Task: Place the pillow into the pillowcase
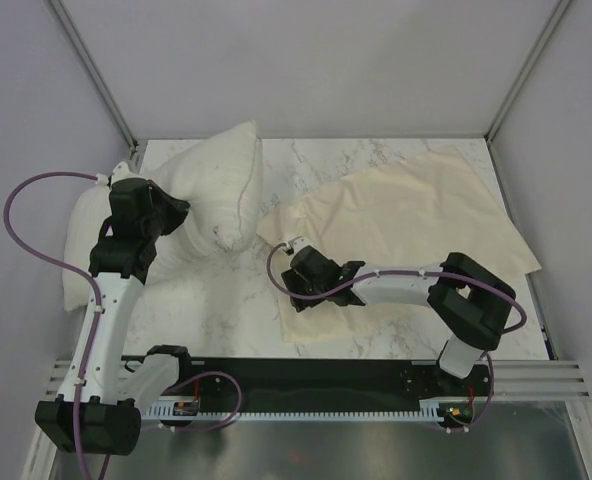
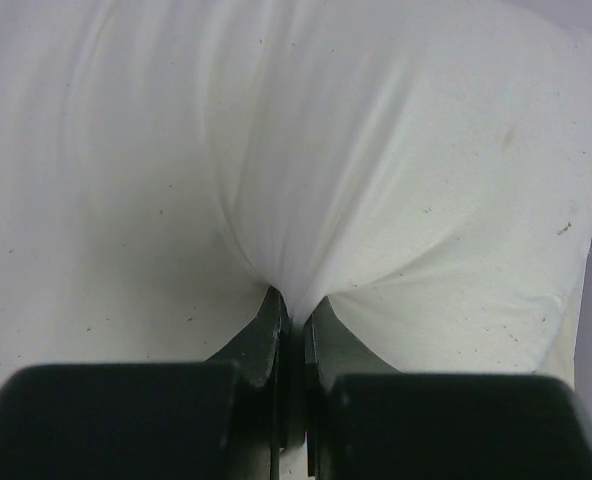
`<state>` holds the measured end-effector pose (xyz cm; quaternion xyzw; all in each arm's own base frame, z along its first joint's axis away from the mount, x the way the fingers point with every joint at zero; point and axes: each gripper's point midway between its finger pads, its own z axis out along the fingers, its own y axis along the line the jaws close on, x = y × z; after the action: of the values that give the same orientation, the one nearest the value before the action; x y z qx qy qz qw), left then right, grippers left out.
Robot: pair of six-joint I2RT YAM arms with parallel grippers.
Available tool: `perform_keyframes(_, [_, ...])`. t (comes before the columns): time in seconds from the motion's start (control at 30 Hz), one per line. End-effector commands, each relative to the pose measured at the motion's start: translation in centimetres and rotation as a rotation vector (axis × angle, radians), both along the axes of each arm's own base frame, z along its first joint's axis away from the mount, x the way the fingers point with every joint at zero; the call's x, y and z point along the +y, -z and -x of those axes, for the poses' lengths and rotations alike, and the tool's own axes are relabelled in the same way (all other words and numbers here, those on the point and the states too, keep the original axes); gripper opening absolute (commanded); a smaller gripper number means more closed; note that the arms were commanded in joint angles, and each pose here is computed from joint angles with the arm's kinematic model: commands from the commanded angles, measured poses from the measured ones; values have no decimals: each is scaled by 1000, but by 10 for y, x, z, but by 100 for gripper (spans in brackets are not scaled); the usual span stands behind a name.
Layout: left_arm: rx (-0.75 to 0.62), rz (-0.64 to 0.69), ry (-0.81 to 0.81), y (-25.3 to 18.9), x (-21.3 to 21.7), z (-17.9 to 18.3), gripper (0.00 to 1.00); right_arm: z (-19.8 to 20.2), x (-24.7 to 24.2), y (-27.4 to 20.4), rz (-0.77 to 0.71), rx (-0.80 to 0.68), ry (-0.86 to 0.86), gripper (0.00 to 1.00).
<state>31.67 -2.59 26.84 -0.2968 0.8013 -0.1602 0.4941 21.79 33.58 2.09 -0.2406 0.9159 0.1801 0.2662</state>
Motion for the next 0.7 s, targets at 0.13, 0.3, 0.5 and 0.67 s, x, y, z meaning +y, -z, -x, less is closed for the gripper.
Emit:
perform_keyframes(0.13, [-58, -52, -122, -14, 29, -3, 2, 69, -76, 32, 205, 104, 87, 62])
perform_keyframes(0.3, [-65, -49, -118, -17, 28, -2, 2, 89, -108, 17, 266, 114, 156, 62])
perform_keyframes(0.5, [-64, -41, -100, -17, 24, -4, 2, 70, -73, -38, 135, 16, 84, 64])
perform_keyframes(0.67, [-86, -48, -86, -26, 23, -2, 2, 50, -34, -61, 145, -44, -37, 61])
